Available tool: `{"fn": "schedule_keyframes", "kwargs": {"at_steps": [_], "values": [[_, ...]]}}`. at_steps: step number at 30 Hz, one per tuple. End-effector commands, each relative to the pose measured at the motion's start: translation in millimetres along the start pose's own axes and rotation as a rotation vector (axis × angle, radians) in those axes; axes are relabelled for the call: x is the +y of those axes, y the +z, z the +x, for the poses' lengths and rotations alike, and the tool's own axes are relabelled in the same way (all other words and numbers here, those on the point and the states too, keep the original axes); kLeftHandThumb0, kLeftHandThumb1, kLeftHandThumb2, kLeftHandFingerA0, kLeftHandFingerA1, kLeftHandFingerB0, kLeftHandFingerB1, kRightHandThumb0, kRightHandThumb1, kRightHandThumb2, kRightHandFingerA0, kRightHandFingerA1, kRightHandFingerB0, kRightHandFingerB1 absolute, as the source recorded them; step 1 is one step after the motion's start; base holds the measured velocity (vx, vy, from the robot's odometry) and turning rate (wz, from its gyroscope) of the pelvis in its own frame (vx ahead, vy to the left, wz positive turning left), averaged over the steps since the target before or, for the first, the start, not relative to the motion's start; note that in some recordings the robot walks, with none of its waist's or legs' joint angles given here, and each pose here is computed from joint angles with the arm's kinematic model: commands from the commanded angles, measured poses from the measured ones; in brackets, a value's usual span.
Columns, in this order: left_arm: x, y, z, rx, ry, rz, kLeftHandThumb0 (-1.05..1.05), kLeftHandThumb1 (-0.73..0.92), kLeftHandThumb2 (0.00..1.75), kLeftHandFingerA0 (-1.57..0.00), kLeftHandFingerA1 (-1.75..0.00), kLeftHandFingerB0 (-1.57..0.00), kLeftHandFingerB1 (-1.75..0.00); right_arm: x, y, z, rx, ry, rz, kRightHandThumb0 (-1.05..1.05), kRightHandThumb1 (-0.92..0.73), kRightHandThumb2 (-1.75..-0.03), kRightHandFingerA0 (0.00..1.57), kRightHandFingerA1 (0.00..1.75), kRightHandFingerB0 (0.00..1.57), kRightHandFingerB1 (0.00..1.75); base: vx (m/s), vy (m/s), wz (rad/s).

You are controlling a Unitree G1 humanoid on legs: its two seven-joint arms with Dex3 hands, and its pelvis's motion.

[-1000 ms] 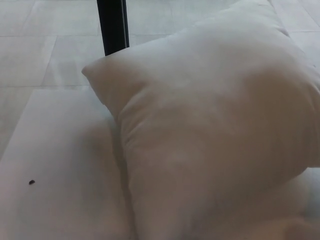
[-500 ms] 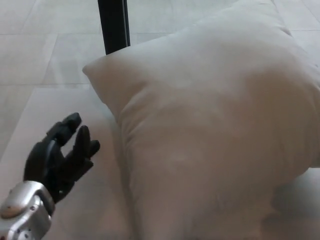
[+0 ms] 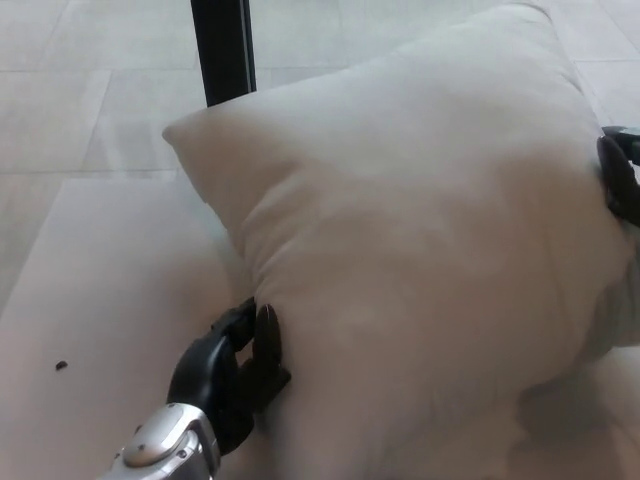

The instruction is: The robot uses its left hand to press on the left side of the pillow kept in the middle of the desk and uses its right hand to lift up and the right side of the pillow and turn it over

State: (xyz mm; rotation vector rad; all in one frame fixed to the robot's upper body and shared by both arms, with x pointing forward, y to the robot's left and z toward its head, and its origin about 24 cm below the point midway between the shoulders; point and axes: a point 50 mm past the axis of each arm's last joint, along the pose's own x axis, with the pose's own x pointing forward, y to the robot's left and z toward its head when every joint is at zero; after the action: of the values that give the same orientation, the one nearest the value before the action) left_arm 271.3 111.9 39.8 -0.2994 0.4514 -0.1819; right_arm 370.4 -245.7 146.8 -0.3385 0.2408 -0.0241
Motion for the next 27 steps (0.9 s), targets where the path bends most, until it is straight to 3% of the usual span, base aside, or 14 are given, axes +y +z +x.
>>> {"fn": "schedule_keyframes", "kwargs": {"at_steps": [1,3,5,6,8,9,11,13,14,16,24,25,26,27], "values": [[1.3,-21.1,1.3,0.078,0.045,0.031,-1.05,0.82,1.14,-0.04,-0.39,0.00,0.00,15.4,-19.8,1.3,0.045,0.081,-0.051,-0.97,-0.89,-0.68,0.31,0.50,0.22,0.29,0.00,0.000,0.00],[-0.2,-21.8,1.7,0.095,0.023,0.041,-0.87,0.91,0.67,0.00,-0.42,0.00,0.00,21.7,-28.4,-3.2,0.046,0.118,-0.042,-0.98,-0.91,-0.68,0.30,0.47,0.21,0.29,0.00,0.000,0.00],[-2.6,-19.3,4.1,0.102,0.026,0.033,-0.90,0.66,0.99,0.00,-0.34,0.00,0.00,27.3,-34.9,-11.2,0.035,0.154,-0.016,-0.98,-0.92,-0.69,0.32,0.46,0.22,0.28,0.00,0.000,0.00],[-4.1,-16.7,5.4,0.099,0.023,0.033,-0.90,0.65,0.98,-0.02,-0.35,0.00,0.00,30.1,-37.5,-15.4,0.030,0.169,-0.003,-0.95,-0.70,-1.14,0.27,0.55,0.14,0.42,0.00,0.000,0.00],[-3.2,-8.2,8.1,0.083,0.021,0.052,-1.05,0.77,1.15,-0.04,-0.31,0.00,-0.10,33.9,-35.5,-17.9,0.017,0.176,0.028,-0.99,-0.92,-0.69,0.33,0.47,0.23,0.30,0.00,0.000,0.00],[-2.8,-5.1,9.2,0.077,0.022,0.055,-1.05,0.77,1.15,-0.03,-0.31,0.00,-0.10,35.8,-36.6,-19.7,0.013,0.181,0.065,-0.99,-0.72,-1.15,0.26,0.55,0.15,0.41,0.00,0.000,0.00],[-3.8,2.2,11.3,0.058,0.031,0.050,-1.05,0.77,1.13,-0.06,-0.33,0.00,-0.09,37.6,-41.1,-28.6,0.029,0.180,0.191,-1.00,-0.90,-0.67,0.29,0.45,0.22,0.32,0.00,0.000,0.00],[-1.6,6.7,11.6,0.053,0.061,0.032,-1.05,0.77,1.12,-0.07,-0.34,0.00,-0.08,40.1,-46.3,-33.1,0.028,0.189,0.225,-1.03,-0.91,-0.68,0.30,0.45,0.21,0.32,0.00,0.000,0.00],[-0.1,19.0,12.0,0.035,0.064,0.025,-1.05,0.77,1.13,-0.04,-0.26,0.00,-0.08,37.9,-53.7,-41.5,0.034,0.198,0.260,-1.02,-0.75,-1.15,0.26,0.53,0.15,0.44,0.00,0.000,0.00],[5.4,31.6,13.2,0.003,0.080,0.027,-1.05,0.79,1.14,-0.01,-0.25,0.00,-0.09,37.8,-63.1,-52.5,0.042,0.212,0.299,-0.96,-0.92,-0.71,0.29,0.47,0.17,0.30,0.00,0.000,0.00],[21.3,75.0,14.3,-0.079,0.128,0.035,-1.05,0.76,1.11,0.00,-0.24,0.00,-0.10,33.2,-84.6,-73.0,0.076,0.196,0.383,-0.95,-0.92,-0.70,0.33,0.49,0.19,0.30,0.00,0.000,0.00],[22.9,77.4,13.3,-0.078,0.130,0.037,-0.87,0.84,0.66,0.00,-0.40,0.00,0.00,34.1,-84.9,-72.8,0.079,0.196,0.386,-0.96,-0.92,-0.68,0.35,0.48,0.20,0.30,0.00,0.000,0.00],[23.7,76.9,12.8,-0.077,0.130,0.036,-1.05,0.73,1.08,-0.06,-0.33,0.00,-0.05,35.5,-84.1,-72.1,0.080,0.197,0.389,-0.96,-0.92,-0.68,0.36,0.49,0.21,0.30,0.00,0.000,0.00],[21.7,73.6,12.3,-0.075,0.125,0.024,-1.05,0.72,1.07,-0.07,-0.39,0.00,-0.04,37.2,-80.2,-70.6,0.075,0.203,0.390,-0.93,-0.71,-1.13,0.29,0.56,0.09,0.41,0.00,0.000,0.00]]}}
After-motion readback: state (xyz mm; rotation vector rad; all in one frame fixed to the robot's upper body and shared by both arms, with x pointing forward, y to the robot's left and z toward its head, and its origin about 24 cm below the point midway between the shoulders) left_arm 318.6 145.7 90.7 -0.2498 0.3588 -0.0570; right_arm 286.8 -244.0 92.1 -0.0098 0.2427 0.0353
